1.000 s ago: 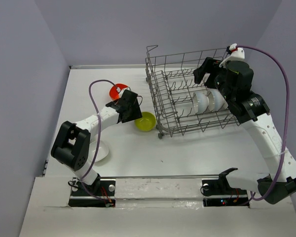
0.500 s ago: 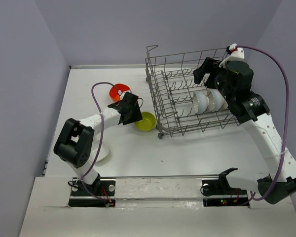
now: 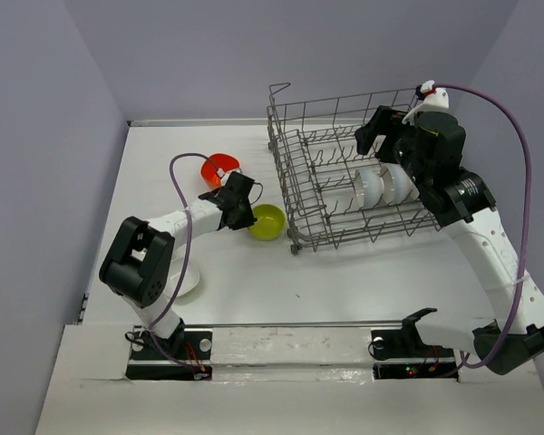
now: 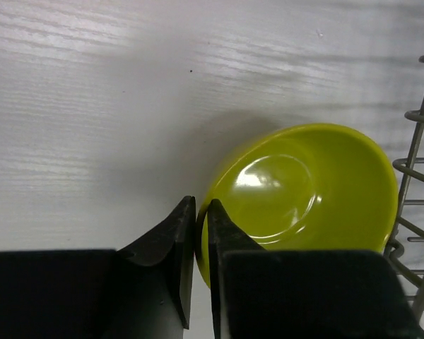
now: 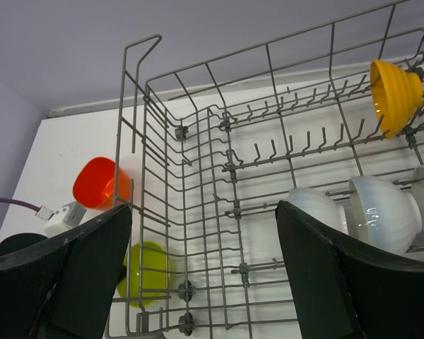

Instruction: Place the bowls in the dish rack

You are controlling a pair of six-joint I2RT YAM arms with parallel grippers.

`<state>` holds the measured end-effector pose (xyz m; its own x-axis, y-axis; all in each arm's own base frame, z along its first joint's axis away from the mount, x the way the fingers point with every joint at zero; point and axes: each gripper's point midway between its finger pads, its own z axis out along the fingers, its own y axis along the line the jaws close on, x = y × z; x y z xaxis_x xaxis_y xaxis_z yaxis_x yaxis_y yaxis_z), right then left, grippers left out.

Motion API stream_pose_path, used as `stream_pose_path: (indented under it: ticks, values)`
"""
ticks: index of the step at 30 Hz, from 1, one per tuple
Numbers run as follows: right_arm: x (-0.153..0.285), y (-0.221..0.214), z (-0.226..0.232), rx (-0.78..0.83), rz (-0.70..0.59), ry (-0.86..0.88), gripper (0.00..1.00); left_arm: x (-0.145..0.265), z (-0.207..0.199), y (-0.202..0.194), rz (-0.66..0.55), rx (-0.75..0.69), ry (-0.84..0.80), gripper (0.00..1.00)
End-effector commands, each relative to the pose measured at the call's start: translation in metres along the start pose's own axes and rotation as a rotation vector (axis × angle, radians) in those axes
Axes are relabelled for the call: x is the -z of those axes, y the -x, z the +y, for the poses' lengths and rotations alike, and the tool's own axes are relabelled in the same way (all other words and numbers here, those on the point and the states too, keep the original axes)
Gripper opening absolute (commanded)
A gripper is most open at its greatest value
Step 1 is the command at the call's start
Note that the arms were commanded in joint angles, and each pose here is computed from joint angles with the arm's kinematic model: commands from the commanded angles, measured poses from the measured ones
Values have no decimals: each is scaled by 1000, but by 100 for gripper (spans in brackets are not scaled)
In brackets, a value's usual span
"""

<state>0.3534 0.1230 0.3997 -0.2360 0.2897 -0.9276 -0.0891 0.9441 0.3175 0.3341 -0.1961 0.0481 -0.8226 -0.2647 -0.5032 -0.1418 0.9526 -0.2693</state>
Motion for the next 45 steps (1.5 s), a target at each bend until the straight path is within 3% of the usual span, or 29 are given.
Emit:
stream_pose_path:
  ticks: [1,4,12,24,29,38,45]
  values:
    - [2,4,4,7,-10,21,88,-1,3,-2,-13,-12,7,15]
    - [2,3,4,7,-8,21,88,1,6,-3,-12,-17,9,0]
    - [3,3,6,11,-1,32,88,37,1,16,-81,-15,-26,0]
    - [7,2,43,22,98,162,82,177,-1,92,-375,13,-90,0]
    - [7,-14,95,31,189,306,77,225,2,114,-501,25,-125,0]
    - [5,-49,162,159,256,317,77,251,9,116,-555,24,-146,0]
    - [0,-76,184,222,294,303,77,255,10,117,-577,23,-158,0]
